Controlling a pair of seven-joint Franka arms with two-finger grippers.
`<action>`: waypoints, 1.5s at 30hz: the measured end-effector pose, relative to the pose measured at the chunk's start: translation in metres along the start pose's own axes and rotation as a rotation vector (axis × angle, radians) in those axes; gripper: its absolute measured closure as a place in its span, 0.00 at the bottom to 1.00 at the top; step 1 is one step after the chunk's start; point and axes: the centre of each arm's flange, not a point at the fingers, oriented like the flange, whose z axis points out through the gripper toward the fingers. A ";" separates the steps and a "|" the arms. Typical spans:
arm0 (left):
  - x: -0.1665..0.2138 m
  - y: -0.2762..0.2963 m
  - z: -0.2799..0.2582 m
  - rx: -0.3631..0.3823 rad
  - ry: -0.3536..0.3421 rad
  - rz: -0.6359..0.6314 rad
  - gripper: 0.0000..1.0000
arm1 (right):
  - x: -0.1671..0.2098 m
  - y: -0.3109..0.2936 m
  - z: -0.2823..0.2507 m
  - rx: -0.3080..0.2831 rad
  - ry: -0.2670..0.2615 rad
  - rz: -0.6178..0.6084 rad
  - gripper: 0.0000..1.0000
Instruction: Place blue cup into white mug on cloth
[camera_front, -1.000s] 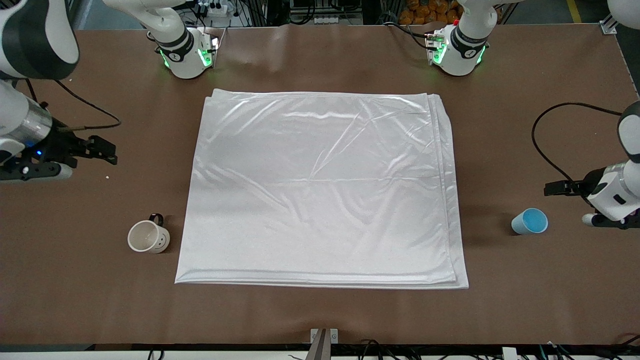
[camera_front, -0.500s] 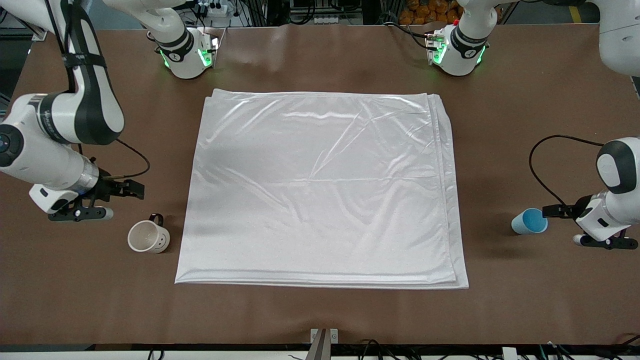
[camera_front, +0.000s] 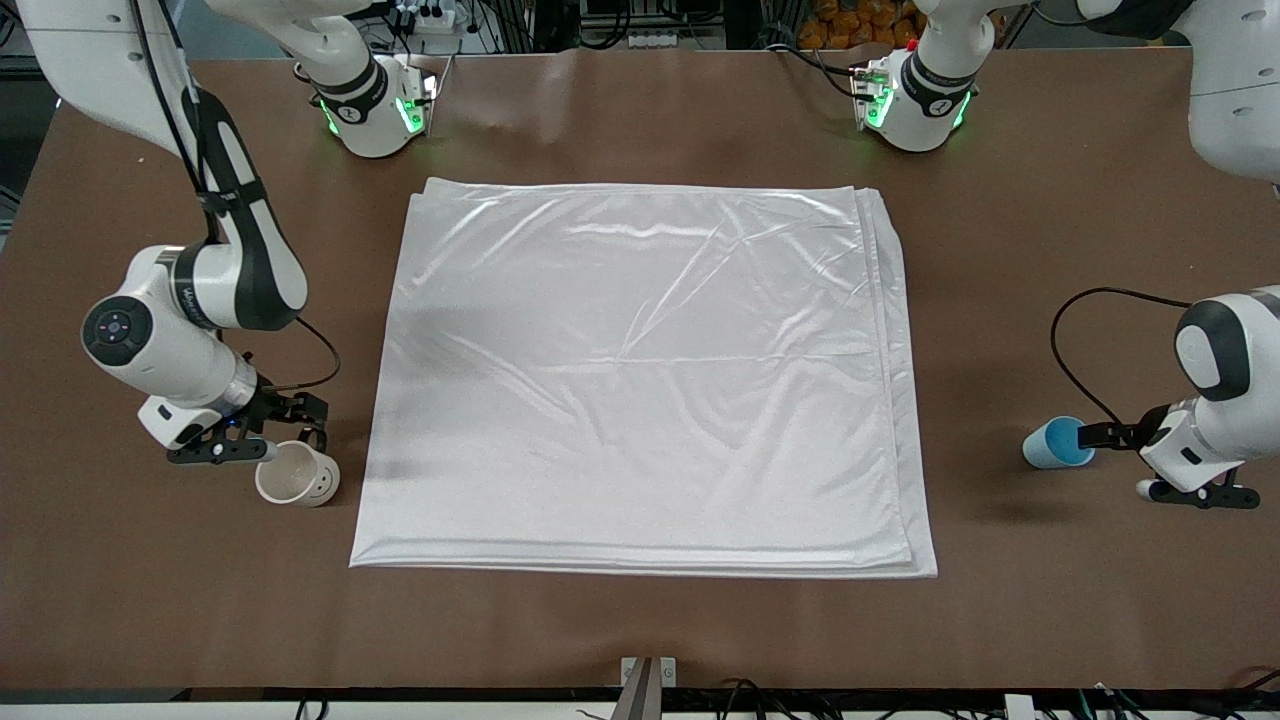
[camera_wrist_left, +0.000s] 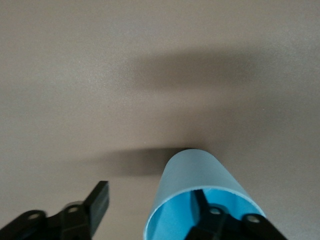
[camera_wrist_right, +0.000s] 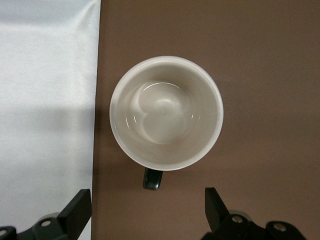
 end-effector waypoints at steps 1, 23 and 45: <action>0.000 0.000 0.000 -0.001 0.000 -0.009 0.28 | 0.000 0.000 0.002 -0.001 0.006 -0.001 0.30; 0.006 -0.001 -0.014 0.000 0.028 -0.035 0.95 | 0.018 0.005 -0.010 -0.009 0.051 0.001 0.91; 0.010 0.067 -0.127 -0.052 0.065 -0.133 0.95 | 0.027 -0.271 -0.190 0.078 0.009 0.213 0.91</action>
